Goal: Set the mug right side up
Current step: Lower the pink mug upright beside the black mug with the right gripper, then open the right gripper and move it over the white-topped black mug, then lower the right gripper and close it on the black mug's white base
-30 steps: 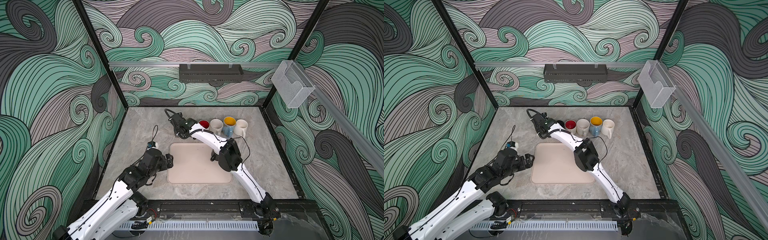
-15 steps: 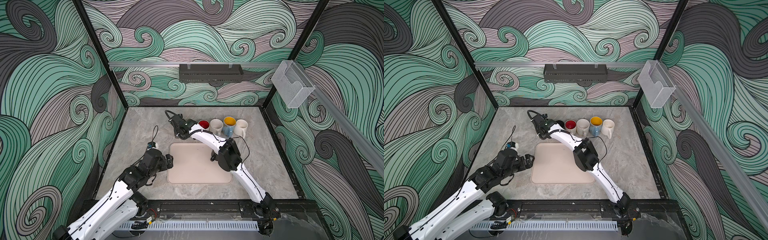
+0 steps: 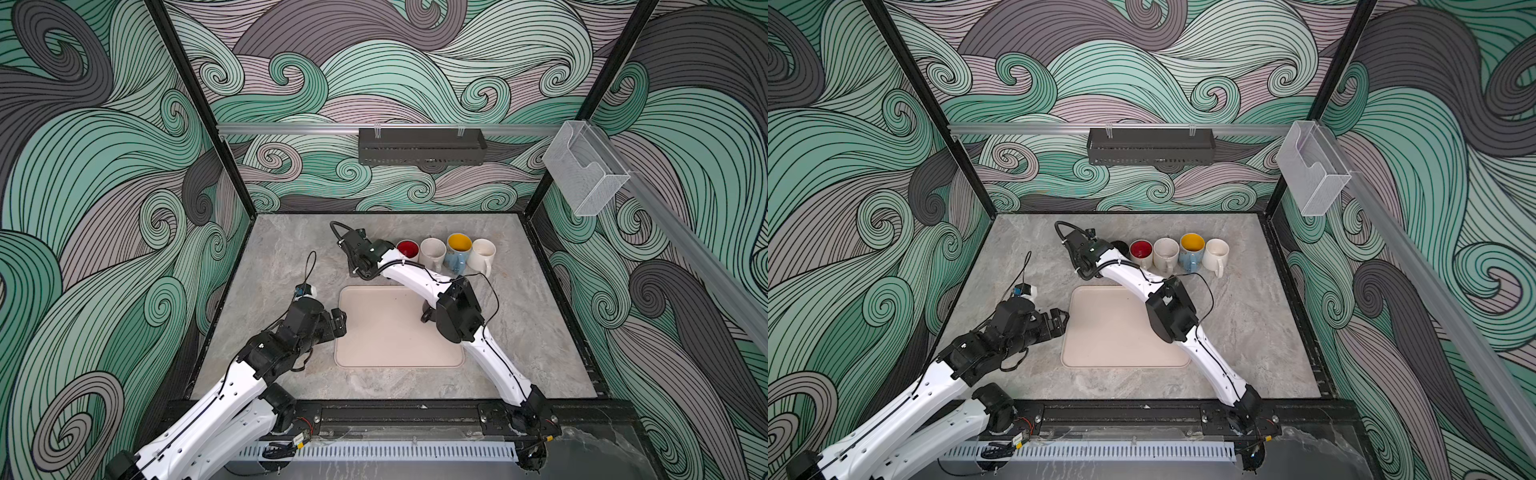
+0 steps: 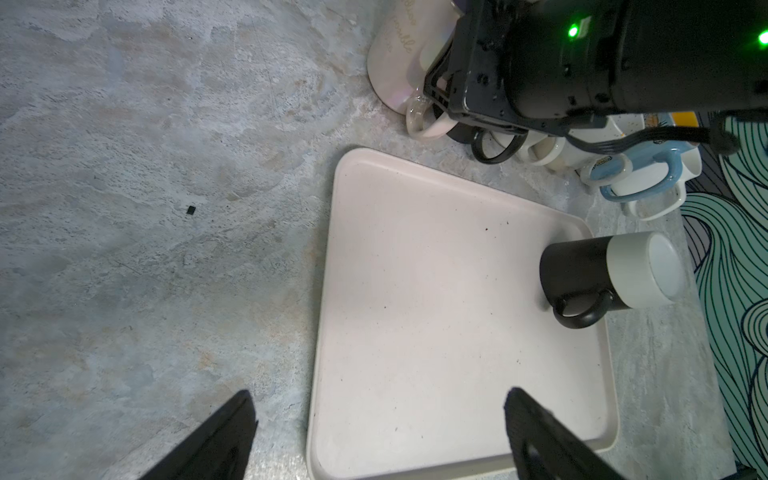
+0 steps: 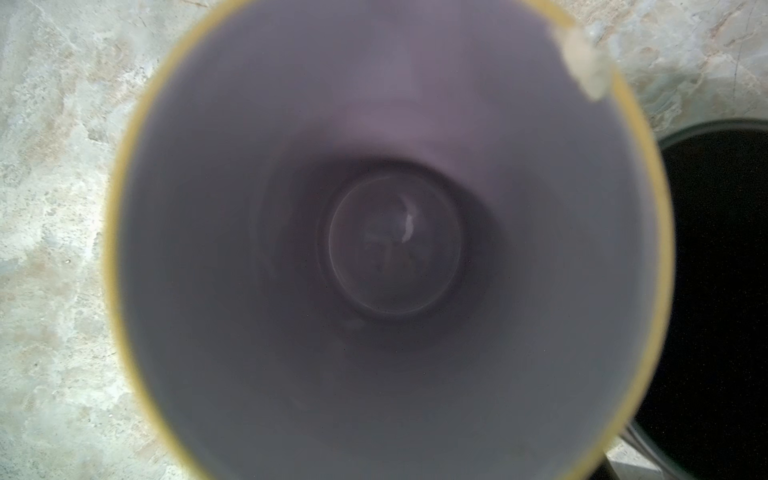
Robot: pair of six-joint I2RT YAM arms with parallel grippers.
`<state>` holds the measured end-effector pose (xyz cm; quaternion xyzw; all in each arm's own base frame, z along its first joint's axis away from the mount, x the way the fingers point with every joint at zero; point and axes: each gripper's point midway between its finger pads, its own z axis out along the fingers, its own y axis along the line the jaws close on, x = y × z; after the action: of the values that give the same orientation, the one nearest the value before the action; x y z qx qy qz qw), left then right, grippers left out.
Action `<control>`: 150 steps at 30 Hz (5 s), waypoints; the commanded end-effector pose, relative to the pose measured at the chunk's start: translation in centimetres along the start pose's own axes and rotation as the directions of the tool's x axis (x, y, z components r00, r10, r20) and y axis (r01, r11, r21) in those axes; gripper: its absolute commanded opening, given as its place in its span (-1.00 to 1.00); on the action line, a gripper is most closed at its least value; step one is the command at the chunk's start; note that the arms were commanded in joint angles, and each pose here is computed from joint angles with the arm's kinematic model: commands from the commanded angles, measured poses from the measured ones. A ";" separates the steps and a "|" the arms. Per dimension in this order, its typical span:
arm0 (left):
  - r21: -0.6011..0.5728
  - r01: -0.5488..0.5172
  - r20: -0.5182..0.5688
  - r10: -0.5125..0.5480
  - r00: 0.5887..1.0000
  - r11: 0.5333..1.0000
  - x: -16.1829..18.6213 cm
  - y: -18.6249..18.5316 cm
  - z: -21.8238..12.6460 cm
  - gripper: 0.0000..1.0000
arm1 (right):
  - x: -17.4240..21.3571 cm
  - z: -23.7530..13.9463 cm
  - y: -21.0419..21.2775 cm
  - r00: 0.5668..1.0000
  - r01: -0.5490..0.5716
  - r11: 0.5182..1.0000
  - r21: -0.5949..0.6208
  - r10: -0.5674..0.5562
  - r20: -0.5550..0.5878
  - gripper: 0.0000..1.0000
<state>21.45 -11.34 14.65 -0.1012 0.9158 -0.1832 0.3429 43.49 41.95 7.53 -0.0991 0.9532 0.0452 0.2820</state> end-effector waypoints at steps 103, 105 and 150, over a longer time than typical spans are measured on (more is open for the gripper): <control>0.126 -0.042 0.050 0.036 0.998 0.991 -1.0 -3.3 3.0 0.97 | 18.7 -9.7 -18.3 0.781 -0.543 0.753 0.371 0.616 -0.107 -0.40; 0.124 -0.042 0.048 0.037 0.998 0.991 -1.0 -3.3 3.0 0.97 | 18.7 -9.8 -18.6 0.788 -0.538 0.757 0.371 0.607 -0.098 -0.43; 0.121 -0.041 0.031 0.038 0.999 0.992 -0.6 -3.2 3.4 0.97 | 16.6 -9.5 -18.7 0.825 -0.509 0.835 0.208 0.542 -0.160 -0.57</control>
<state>24.46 -14.46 13.76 -0.0705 0.9012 -0.2210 0.3662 28.87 19.67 5.68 0.1821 0.9695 0.0276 0.1616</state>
